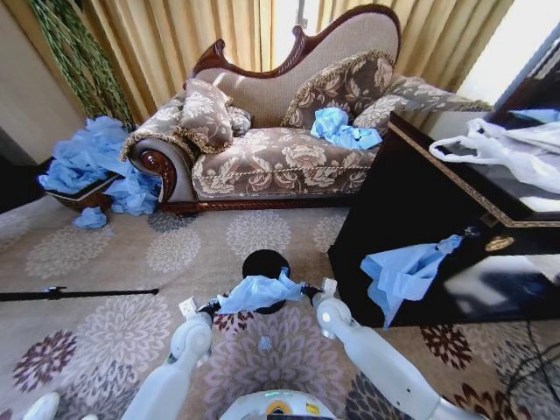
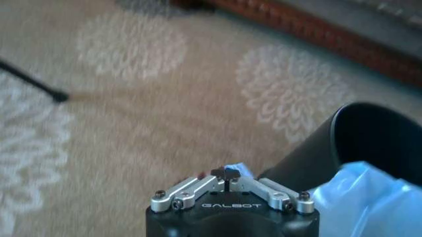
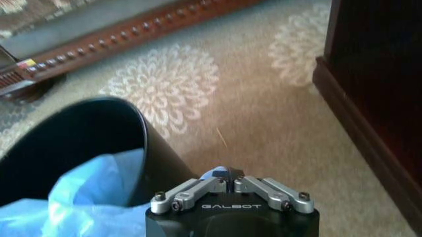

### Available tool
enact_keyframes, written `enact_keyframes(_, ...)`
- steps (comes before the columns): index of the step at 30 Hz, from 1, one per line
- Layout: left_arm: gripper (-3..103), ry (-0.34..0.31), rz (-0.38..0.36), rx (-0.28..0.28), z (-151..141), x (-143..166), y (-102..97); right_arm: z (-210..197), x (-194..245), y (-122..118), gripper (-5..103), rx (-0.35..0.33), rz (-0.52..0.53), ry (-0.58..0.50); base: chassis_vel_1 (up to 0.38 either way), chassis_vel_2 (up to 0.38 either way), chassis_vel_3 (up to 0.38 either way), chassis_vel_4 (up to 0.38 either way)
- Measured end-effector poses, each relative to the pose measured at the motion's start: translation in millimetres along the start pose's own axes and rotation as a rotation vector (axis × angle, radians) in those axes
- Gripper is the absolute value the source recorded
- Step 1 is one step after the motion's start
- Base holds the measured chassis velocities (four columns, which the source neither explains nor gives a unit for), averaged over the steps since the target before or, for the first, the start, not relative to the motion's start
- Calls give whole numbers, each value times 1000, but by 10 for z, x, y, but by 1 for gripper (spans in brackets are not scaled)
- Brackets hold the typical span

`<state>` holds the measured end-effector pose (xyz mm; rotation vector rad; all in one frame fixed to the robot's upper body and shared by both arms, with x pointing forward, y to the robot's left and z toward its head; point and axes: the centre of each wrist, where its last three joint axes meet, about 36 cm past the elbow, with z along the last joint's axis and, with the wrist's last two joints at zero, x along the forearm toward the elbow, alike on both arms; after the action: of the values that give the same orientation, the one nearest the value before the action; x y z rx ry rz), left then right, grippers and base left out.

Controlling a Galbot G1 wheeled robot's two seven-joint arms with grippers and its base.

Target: Place a garbage bag over the trash bin.

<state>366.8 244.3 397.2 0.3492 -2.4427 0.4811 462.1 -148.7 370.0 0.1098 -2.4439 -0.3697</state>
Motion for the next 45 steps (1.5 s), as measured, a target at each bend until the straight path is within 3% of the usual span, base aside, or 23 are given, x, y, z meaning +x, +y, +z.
enact_keyframes(5,0,-55,27,-18,-146,56,4,-233,-68,-46,0,18,-4,-43,0,0,0,0)
enact_keyframes(21,0,-114,23,7,-307,-178,73,-436,-293,152,0,42,-34,-74,0,0,0,0)
enact_keyframes(24,0,-141,46,-19,-279,-137,131,-376,-226,123,0,47,-38,-68,0,0,0,0)
enact_keyframes(30,0,-254,106,-163,-80,-4,177,-149,-6,-72,0,57,-31,-38,0,0,0,0)
enact_keyframes(37,0,-273,119,-181,-58,29,144,29,184,-243,0,46,-18,-9,0,0,0,0)
enact_keyframes(45,0,-284,134,-163,-150,84,97,-172,285,-147,0,26,-45,-53,0,0,0,0)
